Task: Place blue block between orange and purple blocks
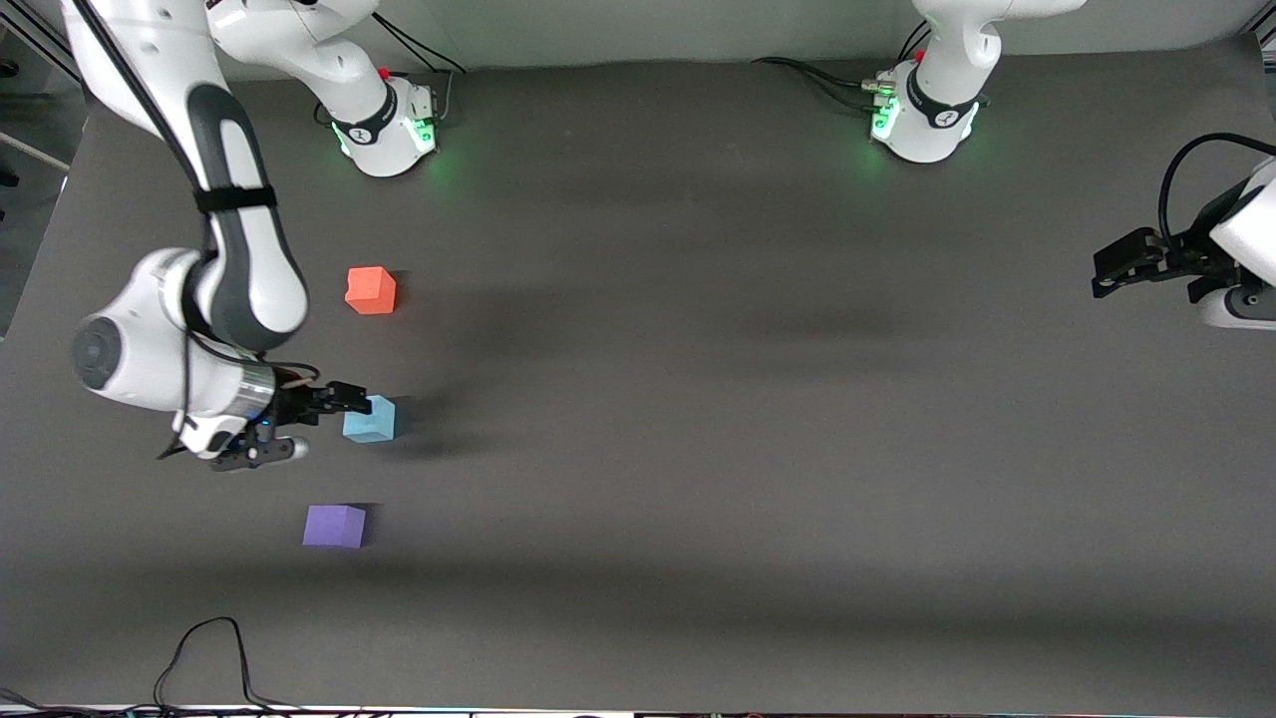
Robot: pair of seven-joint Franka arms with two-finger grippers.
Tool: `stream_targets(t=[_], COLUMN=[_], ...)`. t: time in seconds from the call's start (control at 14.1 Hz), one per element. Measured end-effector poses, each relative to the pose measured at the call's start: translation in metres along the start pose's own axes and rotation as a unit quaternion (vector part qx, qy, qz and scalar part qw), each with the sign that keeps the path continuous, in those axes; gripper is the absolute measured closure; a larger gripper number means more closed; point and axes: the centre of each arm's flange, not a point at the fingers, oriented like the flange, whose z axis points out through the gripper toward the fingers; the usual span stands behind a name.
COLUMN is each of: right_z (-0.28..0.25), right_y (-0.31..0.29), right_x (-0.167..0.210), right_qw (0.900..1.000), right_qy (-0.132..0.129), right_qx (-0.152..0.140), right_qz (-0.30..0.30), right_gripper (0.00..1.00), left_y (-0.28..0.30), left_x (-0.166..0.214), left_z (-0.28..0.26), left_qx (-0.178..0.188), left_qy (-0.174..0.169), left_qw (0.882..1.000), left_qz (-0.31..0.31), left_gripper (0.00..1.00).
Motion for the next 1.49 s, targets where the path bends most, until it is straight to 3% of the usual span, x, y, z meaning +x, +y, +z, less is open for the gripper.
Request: stream_targets(t=[0.28,0.64,1.14,1.49], right_z=[-0.099,-0.208,-0.235,-0.217], right_y=[-0.057,-0.085,-0.079,-0.079], right_x=[-0.008,-0.016,-0.013,-0.014], right_qw=[1.0,0.999,0.998,0.998], right_qy=[0.011,0.024,0.047,0.011], right_qx=[-0.022,-0.019,-0.024,-0.04], right_qz=[-0.017,-0.029,-0.024,-0.036], right_gripper=[0.0,0.0,0.0,0.0], left_y=[0.0,0.0,0.0,0.0], left_x=[0.0,0.0,0.0,0.001], left_z=[0.0,0.0,0.0,0.0], left_qx=[0.0,0.0,0.0,0.0], left_qy=[0.0,0.001,0.002,0.002], left_qw=[1.0,1.0,1.0,1.0], left_qz=[0.0,0.0,0.0,0.0], left_gripper=[0.0,0.0,0.0,0.0])
